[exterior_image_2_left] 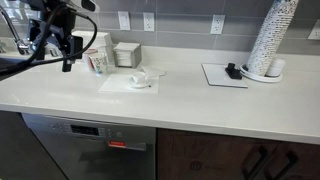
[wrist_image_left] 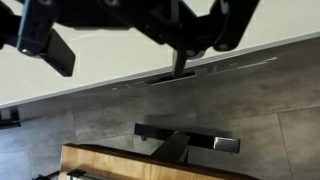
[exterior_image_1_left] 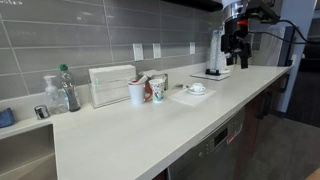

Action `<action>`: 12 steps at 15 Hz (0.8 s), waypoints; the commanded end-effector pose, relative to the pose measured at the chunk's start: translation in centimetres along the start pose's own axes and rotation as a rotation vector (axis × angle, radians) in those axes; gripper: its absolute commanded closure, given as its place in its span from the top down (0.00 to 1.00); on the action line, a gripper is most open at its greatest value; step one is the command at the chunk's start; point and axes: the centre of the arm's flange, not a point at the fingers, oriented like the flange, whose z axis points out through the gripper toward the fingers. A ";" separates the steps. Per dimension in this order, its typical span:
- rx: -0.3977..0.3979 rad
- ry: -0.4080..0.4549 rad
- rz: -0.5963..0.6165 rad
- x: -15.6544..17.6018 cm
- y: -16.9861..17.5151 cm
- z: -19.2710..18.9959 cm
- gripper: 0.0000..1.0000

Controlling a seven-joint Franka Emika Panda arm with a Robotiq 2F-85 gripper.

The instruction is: Remove the mug cup from the white saucer plate and move it slightly to the right on the counter top

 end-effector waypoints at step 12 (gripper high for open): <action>-0.113 0.126 -0.033 3.7 1.2 -0.9 1.00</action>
